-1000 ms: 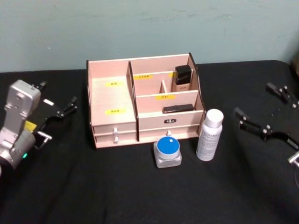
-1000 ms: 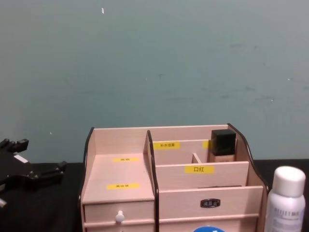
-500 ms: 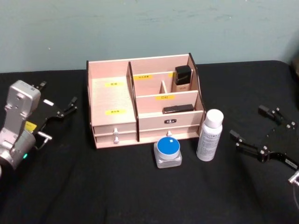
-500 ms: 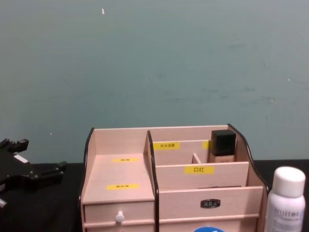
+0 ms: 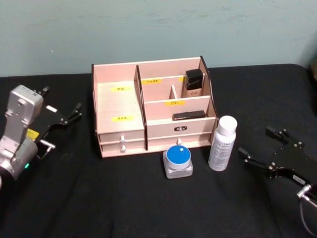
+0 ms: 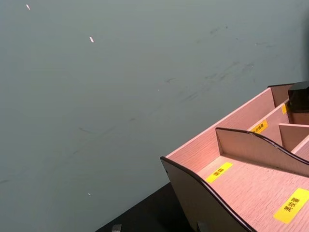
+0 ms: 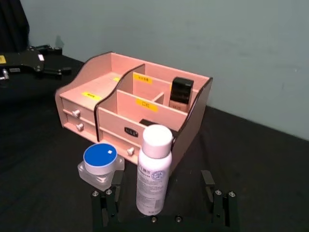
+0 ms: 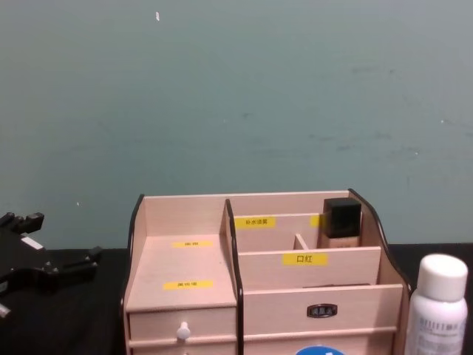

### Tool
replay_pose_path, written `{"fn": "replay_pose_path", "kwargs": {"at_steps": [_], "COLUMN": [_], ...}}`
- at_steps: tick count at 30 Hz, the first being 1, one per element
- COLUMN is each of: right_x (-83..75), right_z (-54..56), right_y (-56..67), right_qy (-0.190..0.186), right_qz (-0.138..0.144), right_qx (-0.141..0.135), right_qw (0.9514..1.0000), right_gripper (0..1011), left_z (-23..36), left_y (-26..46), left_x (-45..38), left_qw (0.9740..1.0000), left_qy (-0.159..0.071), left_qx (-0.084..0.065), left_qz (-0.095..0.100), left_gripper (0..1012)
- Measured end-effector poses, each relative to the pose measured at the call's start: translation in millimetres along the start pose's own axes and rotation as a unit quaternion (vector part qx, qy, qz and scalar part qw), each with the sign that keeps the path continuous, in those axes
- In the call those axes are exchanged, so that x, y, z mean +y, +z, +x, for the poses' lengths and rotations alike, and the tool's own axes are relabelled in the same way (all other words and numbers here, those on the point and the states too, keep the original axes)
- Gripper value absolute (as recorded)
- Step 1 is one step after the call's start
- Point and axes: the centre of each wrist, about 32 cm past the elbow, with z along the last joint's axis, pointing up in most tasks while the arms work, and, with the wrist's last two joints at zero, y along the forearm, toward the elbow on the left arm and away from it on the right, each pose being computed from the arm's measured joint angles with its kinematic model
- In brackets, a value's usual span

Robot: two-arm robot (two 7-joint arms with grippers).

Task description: Pick up the facial cleanser and watermelon frost from the table and place them into the tiered storage box.

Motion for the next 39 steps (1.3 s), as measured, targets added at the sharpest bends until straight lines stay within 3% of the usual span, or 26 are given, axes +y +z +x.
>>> {"fn": "replay_pose_path", "kwargs": {"at_steps": [8,39], "right_x": [12.2,55.1], "right_z": [7.1,19.5], "right_y": [-11.1,-22.9], "right_qy": [0.007,0.039], "right_qz": [0.000,0.002], "right_qx": [0.015,0.025], "right_qw": [0.9999,0.9989], "right_gripper": [1000,1000], "left_z": [0.0,0.0], "left_y": [0.0,0.0], "left_x": [0.0,0.0], "left_qw": [1.0000,1.0000], "left_qy": [0.000,0.000], "left_qx": [0.000,0.000], "left_qz": [0.000,0.000], "left_gripper": [1010,1010]}}
